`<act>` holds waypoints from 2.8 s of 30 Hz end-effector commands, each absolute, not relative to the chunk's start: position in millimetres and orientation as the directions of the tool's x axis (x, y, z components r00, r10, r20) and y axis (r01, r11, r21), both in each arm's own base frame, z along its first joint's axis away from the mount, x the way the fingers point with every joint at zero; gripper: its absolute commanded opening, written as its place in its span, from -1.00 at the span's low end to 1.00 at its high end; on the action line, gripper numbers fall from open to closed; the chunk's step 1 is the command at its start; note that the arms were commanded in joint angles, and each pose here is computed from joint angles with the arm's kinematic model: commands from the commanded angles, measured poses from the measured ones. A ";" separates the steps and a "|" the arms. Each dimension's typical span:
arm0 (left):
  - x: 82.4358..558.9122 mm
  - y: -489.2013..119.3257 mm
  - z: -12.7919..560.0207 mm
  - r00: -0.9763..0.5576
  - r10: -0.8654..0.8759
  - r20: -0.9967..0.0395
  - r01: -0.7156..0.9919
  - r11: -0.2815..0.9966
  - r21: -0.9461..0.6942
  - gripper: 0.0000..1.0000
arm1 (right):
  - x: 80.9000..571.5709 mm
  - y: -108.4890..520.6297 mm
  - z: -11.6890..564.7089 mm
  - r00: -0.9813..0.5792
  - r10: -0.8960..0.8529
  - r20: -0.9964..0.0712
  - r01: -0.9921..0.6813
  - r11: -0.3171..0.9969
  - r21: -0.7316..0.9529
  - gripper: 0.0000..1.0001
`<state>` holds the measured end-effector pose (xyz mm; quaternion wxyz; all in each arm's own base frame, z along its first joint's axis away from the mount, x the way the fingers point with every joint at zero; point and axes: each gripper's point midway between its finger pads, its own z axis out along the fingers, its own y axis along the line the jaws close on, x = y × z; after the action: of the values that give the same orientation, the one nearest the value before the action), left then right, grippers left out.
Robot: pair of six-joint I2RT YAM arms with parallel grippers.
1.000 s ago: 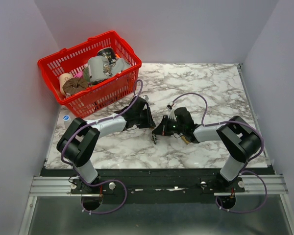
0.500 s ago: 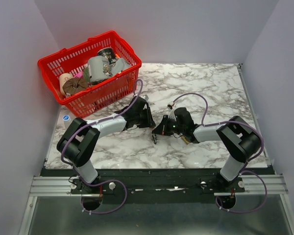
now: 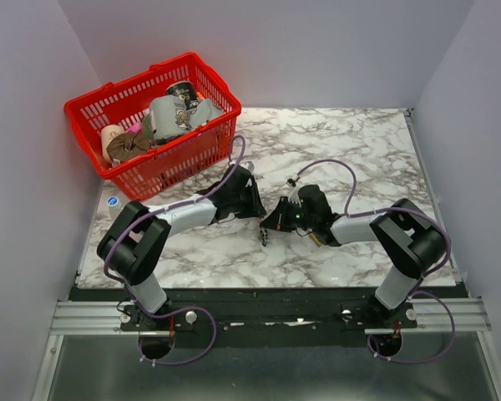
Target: Unlock with the key
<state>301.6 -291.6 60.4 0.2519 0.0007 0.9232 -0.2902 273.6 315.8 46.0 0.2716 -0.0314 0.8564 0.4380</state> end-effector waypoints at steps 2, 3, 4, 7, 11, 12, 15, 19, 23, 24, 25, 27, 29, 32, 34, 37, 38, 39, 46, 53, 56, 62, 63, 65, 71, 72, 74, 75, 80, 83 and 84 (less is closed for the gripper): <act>294.2 -290.7 66.3 -0.872 -0.141 -0.468 0.152 0.832 -0.534 -1.00 | 294.6 298.5 49.2 -0.783 0.262 -0.564 -0.269 0.675 0.687 -0.99; 294.4 -290.6 66.8 -0.871 -0.142 -0.470 0.152 0.832 -0.534 -1.00 | 294.7 298.2 49.5 -0.782 0.263 -0.565 -0.270 0.675 0.687 -0.99; 294.6 -290.0 65.9 -0.871 -0.142 -0.470 0.150 0.834 -0.531 -1.00 | 294.9 298.3 50.4 -0.780 0.265 -0.568 -0.272 0.673 0.688 -0.99; 294.0 -290.1 64.9 -0.871 -0.139 -0.471 0.151 0.837 -0.526 -1.00 | 295.5 298.9 51.5 -0.777 0.269 -0.569 -0.274 0.669 0.691 -0.99; 293.2 -290.5 63.1 -0.873 -0.137 -0.468 0.149 0.839 -0.523 -1.00 | 294.6 298.2 53.1 -0.770 0.274 -0.576 -0.278 0.668 0.690 -0.99; 293.3 -291.0 63.9 -0.872 -0.137 -0.470 0.151 0.839 -0.523 -1.00 | 296.3 297.2 55.3 -0.763 0.281 -0.582 -0.278 0.669 0.689 -0.99; 292.9 -290.2 63.8 -0.871 -0.137 -0.472 0.149 0.841 -0.519 -1.00 | 296.8 296.1 55.9 -0.760 0.287 -0.582 -0.273 0.672 0.688 -0.99; 292.6 -290.1 62.9 -0.871 -0.136 -0.472 0.148 0.843 -0.517 -1.00 | 298.1 295.9 56.2 -0.757 0.303 -0.579 -0.264 0.668 0.695 -0.99; 292.6 -289.4 62.2 -0.871 -0.137 -0.472 0.146 0.845 -0.514 -1.00 | 300.6 293.6 56.6 -0.748 0.312 -0.586 -0.257 0.678 0.689 -0.99; 292.5 -290.1 62.8 -0.871 -0.136 -0.473 0.148 0.844 -0.515 -1.00 | 302.0 292.6 56.9 -0.743 0.316 -0.591 -0.255 0.682 0.686 -0.99; 292.1 -290.1 62.8 -0.870 -0.137 -0.474 0.147 0.845 -0.514 -1.00 | 303.1 292.4 57.4 -0.740 0.318 -0.593 -0.254 0.683 0.684 -0.99; 291.7 -289.9 62.1 -0.870 -0.136 -0.474 0.147 0.847 -0.512 -1.00 | 305.1 291.9 59.3 -0.732 0.324 -0.599 -0.255 0.686 0.682 -0.99; 291.1 -290.7 62.7 -0.870 -0.135 -0.475 0.148 0.846 -0.512 -1.00 | 307.4 292.6 61.7 -0.726 0.328 -0.604 -0.258 0.685 0.681 -0.99; 290.8 -291.7 61.9 -0.869 -0.133 -0.476 0.150 0.846 -0.511 -1.00 | 309.4 295.1 63.2 -0.722 0.328 -0.610 -0.263 0.685 0.680 -0.99; 290.3 -291.7 61.7 -0.871 -0.132 -0.474 0.150 0.846 -0.512 -1.00 | 311.0 296.1 63.2 -0.718 0.328 -0.614 -0.265 0.687 0.677 -0.99; 289.4 -291.8 61.4 -0.871 -0.132 -0.473 0.150 0.846 -0.512 -1.00 | 310.6 300.7 62.9 -0.717 0.323 -0.617 -0.271 0.686 0.675 -0.99; 289.8 -291.8 61.6 -0.870 -0.133 -0.475 0.150 0.846 -0.512 -1.00 | 308.3 303.0 62.3 -0.719 0.321 -0.616 -0.273 0.685 0.676 -0.99; 289.8 -292.0 62.1 -0.869 -0.135 -0.476 0.149 0.846 -0.512 -1.00 | 309.6 302.5 62.3 -0.713 0.327 -0.620 -0.268 0.690 0.672 -0.99; 288.0 -290.5 60.0 -0.866 -0.138 -0.481 0.141 0.855 -0.500 -1.00 | 312.7 305.4 67.1 -0.682 0.355 -0.640 -0.250 0.709 0.659 -0.99; 285.8 -288.5 59.0 -0.860 -0.141 -0.490 0.134 0.864 -0.485 -1.00 | 327.7 301.2 68.0 -0.654 0.392 -0.647 -0.191 0.742 0.643 -0.99; 286.4 -287.8 60.5 -0.856 -0.146 -0.497 0.132 0.866 -0.482 -1.00 | 333.5 303.6 73.3 -0.637 0.418 -0.647 -0.185 0.732 0.655 -0.99; 282.7 -287.1 56.1 -0.859 -0.151 -0.489 0.121 0.869 -0.480 -1.00 | 343.9 306.7 84.8 -0.606 0.467 -0.644 -0.177 0.711 0.681 -0.99; 282.9 -287.7 56.8 -0.859 -0.153 -0.489 0.120 0.868 -0.482 -1.00 | 345.6 307.1 85.6 -0.603 0.469 -0.645 -0.175 0.711 0.681 -0.99; 281.7 -288.0 55.3 -0.863 -0.154 -0.482 0.116 0.867 -0.485 -1.00 | 348.9 305.8 87.8 -0.591 0.478 -0.650 -0.170 0.714 0.679 -0.99; 277.8 -287.4 55.3 -0.865 -0.185 -0.466 0.092 0.856 -0.509 -1.00 | 357.6 308.2 98.0 -0.550 0.522 -0.652 -0.181 0.687 0.703 -0.99; 277.4 -287.1 54.8 -0.866 -0.186 -0.465 0.090 0.856 -0.509 -1.00 | 358.7 308.4 97.3 -0.547 0.524 -0.653 -0.180 0.688 0.703 -0.99; 277.6 -286.8 54.8 -0.866 -0.183 -0.466 0.091 0.858 -0.506 -1.00 | 360.8 306.5 96.5 -0.537 0.529 -0.657 -0.173 0.693 0.700 -0.99; 277.6 -286.9 54.8 -0.866 -0.186 -0.464 0.088 0.857 -0.508 -1.00 | 360.9 305.2 95.6 -0.534 0.530 -0.659 -0.169 0.697 0.697 -0.99; 275.9 -288.8 54.2 -0.870 -0.193 -0.453 0.083 0.849 -0.521 -1.00 | 364.2 305.3 95.8 -0.518 0.539 -0.665 -0.174 0.694 0.698 -0.99; 275.8 -288.7 54.2 -0.870 -0.191 -0.455 0.084 0.851 -0.518 -1.00 | 362.1 308.5 92.9 -0.528 0.533 -0.661 -0.189 0.685 0.704 -0.99; 276.9 -287.7 53.9 -0.869 -0.192 -0.457 0.082 0.854 -0.514 -1.00 | 360.9 309.0 91.7 -0.533 0.531 -0.658 -0.191 0.683 0.705 -0.99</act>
<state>289.9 -282.3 46.0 0.2726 -0.0352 0.9287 -0.2489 337.2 310.2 71.7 0.4195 0.0864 0.8211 0.3772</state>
